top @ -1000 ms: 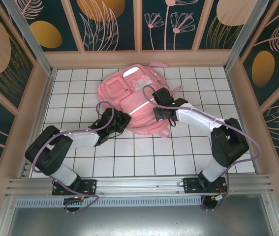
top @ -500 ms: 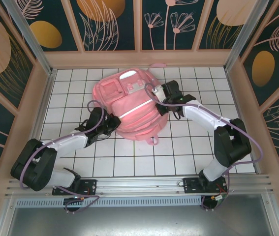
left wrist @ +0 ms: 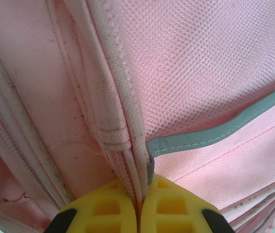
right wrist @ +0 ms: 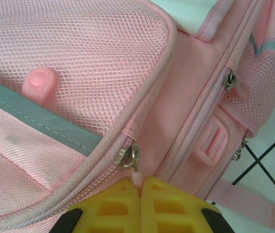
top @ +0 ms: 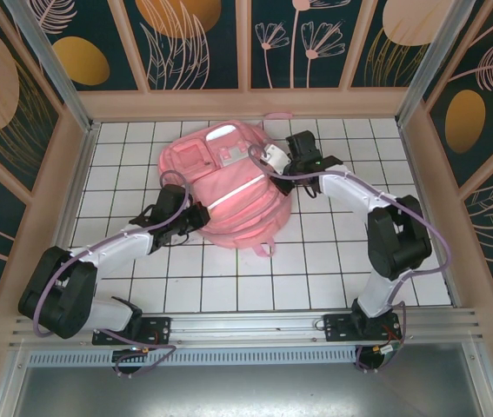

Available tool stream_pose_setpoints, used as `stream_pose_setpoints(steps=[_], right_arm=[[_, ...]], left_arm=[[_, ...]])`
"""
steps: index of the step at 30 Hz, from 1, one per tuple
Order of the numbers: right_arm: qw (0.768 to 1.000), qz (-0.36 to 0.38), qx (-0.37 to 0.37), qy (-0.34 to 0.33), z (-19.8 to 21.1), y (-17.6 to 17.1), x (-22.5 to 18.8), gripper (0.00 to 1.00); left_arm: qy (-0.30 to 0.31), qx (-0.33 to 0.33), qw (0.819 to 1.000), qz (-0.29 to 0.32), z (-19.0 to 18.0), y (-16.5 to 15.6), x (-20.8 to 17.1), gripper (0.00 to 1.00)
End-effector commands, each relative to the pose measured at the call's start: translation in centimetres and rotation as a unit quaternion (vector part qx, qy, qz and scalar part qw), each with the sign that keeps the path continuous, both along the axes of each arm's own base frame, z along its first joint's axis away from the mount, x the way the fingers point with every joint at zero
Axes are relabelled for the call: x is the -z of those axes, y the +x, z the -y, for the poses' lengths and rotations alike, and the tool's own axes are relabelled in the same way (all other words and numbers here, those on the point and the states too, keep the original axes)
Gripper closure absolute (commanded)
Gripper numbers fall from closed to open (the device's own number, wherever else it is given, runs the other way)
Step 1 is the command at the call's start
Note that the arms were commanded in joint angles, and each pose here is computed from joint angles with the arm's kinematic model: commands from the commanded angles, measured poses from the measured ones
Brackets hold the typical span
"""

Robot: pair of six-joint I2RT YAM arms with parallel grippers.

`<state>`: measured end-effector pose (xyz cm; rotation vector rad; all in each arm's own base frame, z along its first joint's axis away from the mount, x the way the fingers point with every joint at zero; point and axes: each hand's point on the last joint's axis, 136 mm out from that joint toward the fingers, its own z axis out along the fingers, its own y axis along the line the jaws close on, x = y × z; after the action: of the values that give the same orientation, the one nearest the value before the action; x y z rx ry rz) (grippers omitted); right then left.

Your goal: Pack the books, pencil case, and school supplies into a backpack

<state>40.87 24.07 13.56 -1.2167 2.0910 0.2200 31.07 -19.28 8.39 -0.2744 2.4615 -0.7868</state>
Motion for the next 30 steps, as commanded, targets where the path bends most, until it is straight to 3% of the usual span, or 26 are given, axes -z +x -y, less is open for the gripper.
stream_pose_setpoints(steps=[1, 5, 7, 9, 14, 16, 19, 21, 27, 29, 30], right_arm=[[0.994, 0.083, 0.038, 0.058, -0.7, 4.9, -5.9, 1.00], [0.990, 0.041, 0.113, 0.072, -0.4, 6.4, -5.8, 1.00], [0.988, 0.015, 0.139, 0.069, 0.2, 6.0, -5.2, 0.98], [0.983, 0.001, 0.167, 0.081, 1.3, 5.2, -5.4, 0.75], [0.957, 0.024, 0.231, 0.172, 5.1, 3.0, -9.3, 0.39], [0.939, 0.051, 0.274, 0.201, 7.7, 2.7, -11.1, 0.35], [0.901, 0.111, 0.357, 0.221, 13.0, 2.4, -13.1, 0.23], [0.864, 0.167, 0.418, 0.225, 17.0, 1.6, -13.9, 0.01], [0.766, 0.259, 0.543, 0.226, 24.7, -0.1, -13.3, 0.01], [0.752, 0.263, 0.558, 0.231, 25.8, -0.6, -12.1, 0.01], [0.745, 0.264, 0.569, 0.227, 26.5, -0.8, -11.4, 0.01]], left_arm=[[0.062, 0.040, 0.997, -0.018, -1.1, -1.5, 1.4, 1.00], [0.067, 0.059, 0.996, 0.009, -0.6, -0.7, -0.2, 1.00], [0.079, 0.043, 0.996, 0.013, -1.2, -0.2, -0.8, 0.79], [0.087, 0.024, 0.996, 0.017, -1.7, 0.1, -1.7, 0.50], [0.105, -0.046, 0.992, 0.054, -3.9, 1.2, -5.2, 0.17], [0.125, -0.091, 0.985, 0.078, -5.8, 1.9, -7.2, 0.10], [0.170, -0.184, 0.961, 0.119, -9.9, 2.8, -10.1, 0.02], [0.198, -0.249, 0.936, 0.149, -12.9, 3.1, -12.0, 0.02], [0.276, -0.370, 0.848, 0.262, -19.4, 2.3, -15.4, 0.01], [0.290, -0.393, 0.830, 0.268, -21.2, 2.0, -14.7, 0.01], [0.298, -0.388, 0.830, 0.269, -21.7, 2.0, -14.2, 0.01]])
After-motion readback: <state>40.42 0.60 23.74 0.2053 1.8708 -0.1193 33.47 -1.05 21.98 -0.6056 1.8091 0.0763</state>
